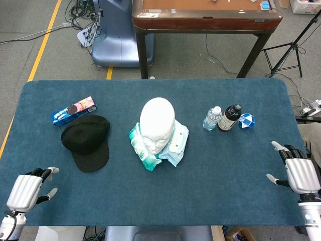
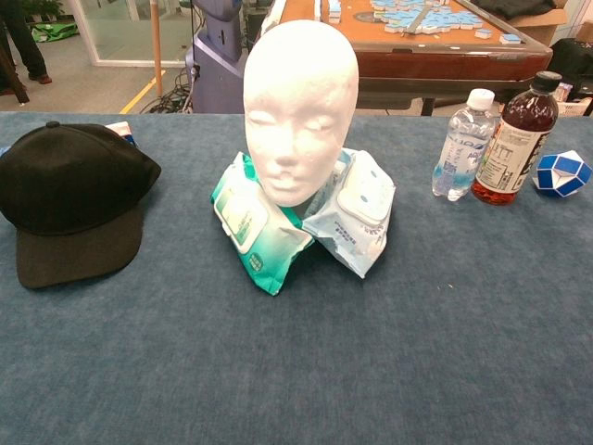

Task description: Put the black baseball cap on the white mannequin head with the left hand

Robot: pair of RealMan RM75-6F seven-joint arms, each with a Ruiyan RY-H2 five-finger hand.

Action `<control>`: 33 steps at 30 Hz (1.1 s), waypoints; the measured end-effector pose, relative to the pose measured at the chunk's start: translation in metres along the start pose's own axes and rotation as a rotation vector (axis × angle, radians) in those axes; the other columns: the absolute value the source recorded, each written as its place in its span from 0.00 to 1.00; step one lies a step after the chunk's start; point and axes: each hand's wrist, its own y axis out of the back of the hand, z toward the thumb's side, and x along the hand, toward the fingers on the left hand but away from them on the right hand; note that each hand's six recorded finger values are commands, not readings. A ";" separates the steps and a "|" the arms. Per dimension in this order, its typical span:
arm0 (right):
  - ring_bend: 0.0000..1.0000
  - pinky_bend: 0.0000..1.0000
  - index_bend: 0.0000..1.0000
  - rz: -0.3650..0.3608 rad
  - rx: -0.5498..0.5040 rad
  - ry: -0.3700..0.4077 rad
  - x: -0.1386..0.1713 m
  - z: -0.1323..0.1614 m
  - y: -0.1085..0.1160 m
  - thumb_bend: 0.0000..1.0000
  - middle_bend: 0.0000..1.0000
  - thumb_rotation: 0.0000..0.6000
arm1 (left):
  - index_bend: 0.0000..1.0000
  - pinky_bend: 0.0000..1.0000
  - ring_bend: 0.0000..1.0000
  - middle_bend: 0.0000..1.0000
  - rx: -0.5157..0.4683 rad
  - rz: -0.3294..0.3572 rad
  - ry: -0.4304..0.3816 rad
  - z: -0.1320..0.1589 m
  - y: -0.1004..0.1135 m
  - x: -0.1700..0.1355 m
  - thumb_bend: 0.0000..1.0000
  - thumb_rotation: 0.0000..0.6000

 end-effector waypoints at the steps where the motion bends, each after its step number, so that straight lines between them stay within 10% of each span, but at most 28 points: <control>1: 0.17 0.22 0.15 0.004 0.003 0.002 0.000 0.001 -0.001 0.00 0.28 1.00 | 0.36 0.61 0.44 0.53 0.001 -0.005 -0.003 0.001 -0.001 0.000 0.16 1.00; 17: 0.17 0.22 0.15 0.018 -0.016 0.013 -0.002 0.001 -0.001 0.00 0.28 1.00 | 0.39 0.61 0.44 0.53 -0.025 -0.048 -0.077 0.038 -0.013 0.010 0.16 1.00; 33: 0.17 0.22 0.15 -0.008 -0.059 0.030 0.004 -0.005 0.011 0.00 0.28 1.00 | 0.60 0.62 0.55 0.81 -0.054 -0.031 -0.159 0.112 -0.025 0.059 0.02 1.00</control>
